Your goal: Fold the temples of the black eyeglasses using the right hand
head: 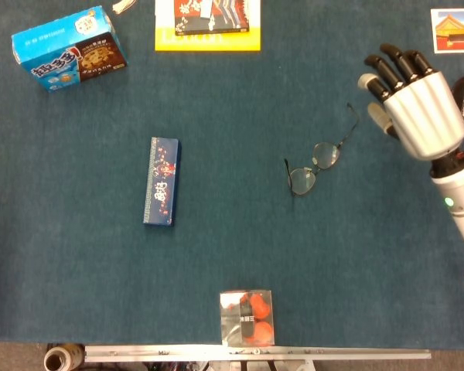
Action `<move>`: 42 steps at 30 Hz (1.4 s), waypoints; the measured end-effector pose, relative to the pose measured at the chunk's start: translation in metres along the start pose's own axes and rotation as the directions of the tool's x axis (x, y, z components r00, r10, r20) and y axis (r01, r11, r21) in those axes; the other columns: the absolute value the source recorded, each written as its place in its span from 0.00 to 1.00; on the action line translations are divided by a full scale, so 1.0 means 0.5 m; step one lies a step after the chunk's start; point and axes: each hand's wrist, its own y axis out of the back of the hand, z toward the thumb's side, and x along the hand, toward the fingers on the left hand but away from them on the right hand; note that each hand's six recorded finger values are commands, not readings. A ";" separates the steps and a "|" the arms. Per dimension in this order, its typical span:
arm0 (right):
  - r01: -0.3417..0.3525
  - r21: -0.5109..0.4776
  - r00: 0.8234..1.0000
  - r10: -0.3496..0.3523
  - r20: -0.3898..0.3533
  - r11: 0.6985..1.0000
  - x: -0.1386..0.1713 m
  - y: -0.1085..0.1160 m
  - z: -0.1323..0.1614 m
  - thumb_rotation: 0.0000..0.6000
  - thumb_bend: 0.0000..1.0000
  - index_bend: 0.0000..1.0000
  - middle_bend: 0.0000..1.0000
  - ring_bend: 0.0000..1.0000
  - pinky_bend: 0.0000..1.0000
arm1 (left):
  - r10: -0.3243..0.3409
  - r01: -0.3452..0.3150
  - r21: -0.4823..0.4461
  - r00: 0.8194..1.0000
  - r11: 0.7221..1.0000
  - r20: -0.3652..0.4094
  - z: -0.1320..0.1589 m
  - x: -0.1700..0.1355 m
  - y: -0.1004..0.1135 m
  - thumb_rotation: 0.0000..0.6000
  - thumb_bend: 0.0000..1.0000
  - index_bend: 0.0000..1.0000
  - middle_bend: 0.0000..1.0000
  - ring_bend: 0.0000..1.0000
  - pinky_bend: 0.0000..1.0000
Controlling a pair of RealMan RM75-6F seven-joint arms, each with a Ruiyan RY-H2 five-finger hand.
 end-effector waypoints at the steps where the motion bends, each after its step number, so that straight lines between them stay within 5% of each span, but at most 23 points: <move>1: -0.002 -0.003 1.000 0.002 0.005 1.000 -0.001 -0.001 -0.003 1.00 0.16 0.47 0.36 0.25 0.38 | 0.000 0.000 0.001 1.000 1.000 0.000 0.000 0.000 0.000 1.00 0.00 0.45 0.36 0.31 0.35; 21: -0.024 -0.013 0.996 0.025 0.080 1.000 -0.010 -0.028 -0.057 1.00 0.13 0.47 0.36 0.24 0.38 | -0.011 0.011 0.003 1.000 1.000 0.003 0.002 0.001 -0.007 1.00 0.00 0.45 0.36 0.31 0.35; 42: -0.078 -0.096 0.991 0.088 0.097 0.992 -0.024 -0.108 -0.054 1.00 0.13 0.47 0.36 0.24 0.38 | -0.006 0.006 -0.005 1.000 1.000 -0.002 0.000 0.002 -0.002 1.00 0.00 0.45 0.36 0.31 0.35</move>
